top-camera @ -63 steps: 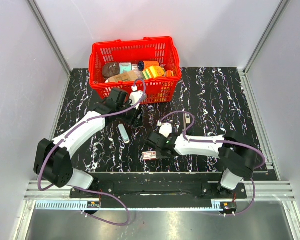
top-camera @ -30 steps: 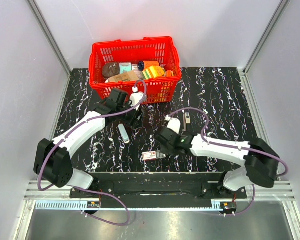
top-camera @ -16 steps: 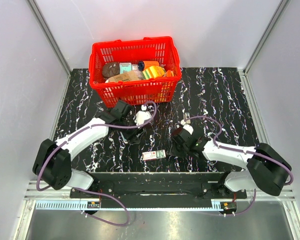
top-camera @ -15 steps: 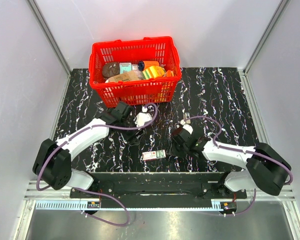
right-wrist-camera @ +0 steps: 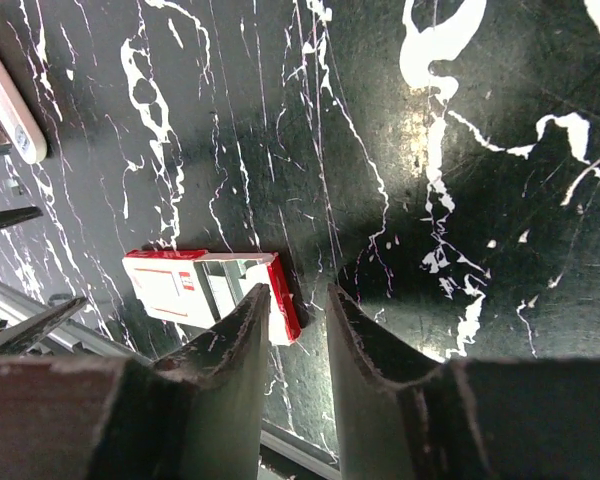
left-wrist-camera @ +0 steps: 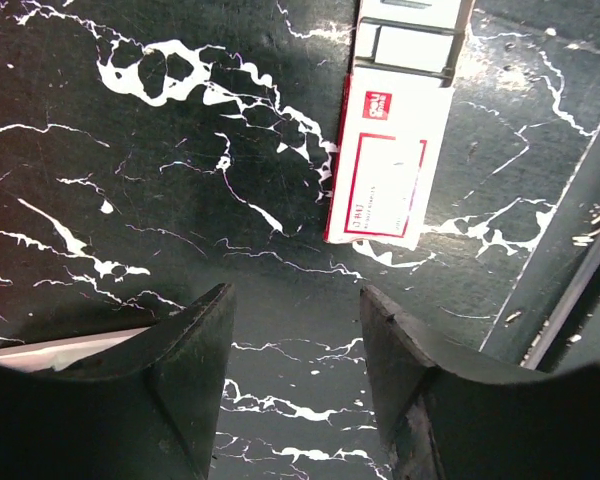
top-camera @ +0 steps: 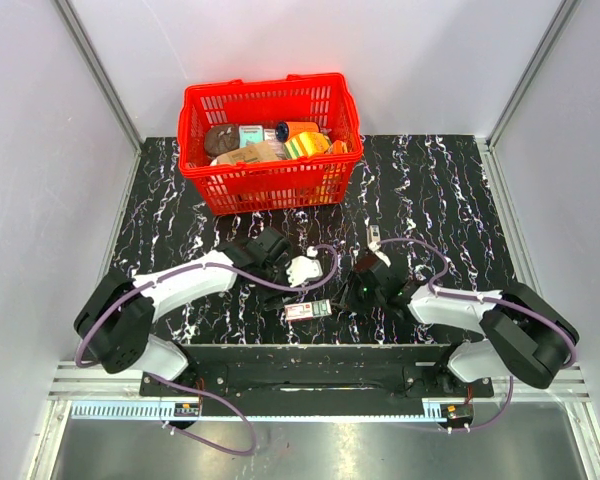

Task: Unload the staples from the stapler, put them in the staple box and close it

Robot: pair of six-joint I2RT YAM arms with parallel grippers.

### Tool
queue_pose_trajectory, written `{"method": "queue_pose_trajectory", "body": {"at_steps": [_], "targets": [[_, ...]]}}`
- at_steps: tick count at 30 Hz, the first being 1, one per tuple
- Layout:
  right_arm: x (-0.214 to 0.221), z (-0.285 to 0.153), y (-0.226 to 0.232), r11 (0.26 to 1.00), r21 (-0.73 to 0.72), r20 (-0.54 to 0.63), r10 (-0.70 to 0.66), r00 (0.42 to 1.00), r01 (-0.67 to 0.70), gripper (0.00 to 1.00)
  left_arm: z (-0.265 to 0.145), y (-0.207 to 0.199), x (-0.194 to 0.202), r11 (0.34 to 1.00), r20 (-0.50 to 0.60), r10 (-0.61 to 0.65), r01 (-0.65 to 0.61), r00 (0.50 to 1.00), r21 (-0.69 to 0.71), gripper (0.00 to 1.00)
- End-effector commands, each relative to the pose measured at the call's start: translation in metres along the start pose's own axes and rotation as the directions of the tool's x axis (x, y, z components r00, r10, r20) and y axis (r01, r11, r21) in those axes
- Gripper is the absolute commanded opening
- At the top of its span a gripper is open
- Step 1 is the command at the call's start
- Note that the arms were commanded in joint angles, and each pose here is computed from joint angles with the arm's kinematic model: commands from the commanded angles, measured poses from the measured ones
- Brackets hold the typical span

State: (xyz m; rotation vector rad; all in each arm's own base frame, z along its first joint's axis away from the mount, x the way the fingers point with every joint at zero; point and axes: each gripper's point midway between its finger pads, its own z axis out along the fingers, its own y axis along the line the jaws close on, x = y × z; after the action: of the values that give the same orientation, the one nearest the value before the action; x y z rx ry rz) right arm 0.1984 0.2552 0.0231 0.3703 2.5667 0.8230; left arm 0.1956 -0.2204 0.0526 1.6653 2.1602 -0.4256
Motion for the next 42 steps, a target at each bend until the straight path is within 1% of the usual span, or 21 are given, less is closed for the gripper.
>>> {"method": "queue_pose_trajectory", "body": {"at_steps": [1,10,16,22,34,42], "targets": [[-0.003,-0.001,0.014,0.996,-0.083,0.006,0.025,1.000,-0.024,0.34,0.008,0.013,-0.005,0.995,-0.010,0.064,-0.065,0.998,-0.079,0.57],[0.003,0.002,0.011,0.993,-0.104,-0.018,0.050,0.999,-0.052,0.32,0.027,0.017,0.008,0.982,-0.100,0.125,-0.138,0.987,-0.130,0.56],[0.006,0.001,0.009,0.992,-0.110,-0.025,0.060,0.998,-0.062,0.29,0.035,0.013,0.010,0.980,-0.117,0.140,-0.155,0.983,-0.127,0.56],[0.008,0.005,0.012,0.989,-0.126,-0.040,0.070,0.997,-0.075,0.26,0.037,0.011,0.006,0.978,-0.113,0.146,-0.161,0.983,-0.132,0.56],[0.013,0.012,0.016,0.989,-0.137,-0.078,0.040,0.996,-0.050,0.20,0.039,0.012,0.001,0.978,-0.106,0.137,-0.152,0.985,-0.144,0.56],[0.017,0.016,0.025,0.982,-0.181,-0.105,0.024,0.994,-0.043,0.18,0.041,0.014,0.000,0.977,-0.111,0.133,-0.150,0.985,-0.154,0.55]]}}
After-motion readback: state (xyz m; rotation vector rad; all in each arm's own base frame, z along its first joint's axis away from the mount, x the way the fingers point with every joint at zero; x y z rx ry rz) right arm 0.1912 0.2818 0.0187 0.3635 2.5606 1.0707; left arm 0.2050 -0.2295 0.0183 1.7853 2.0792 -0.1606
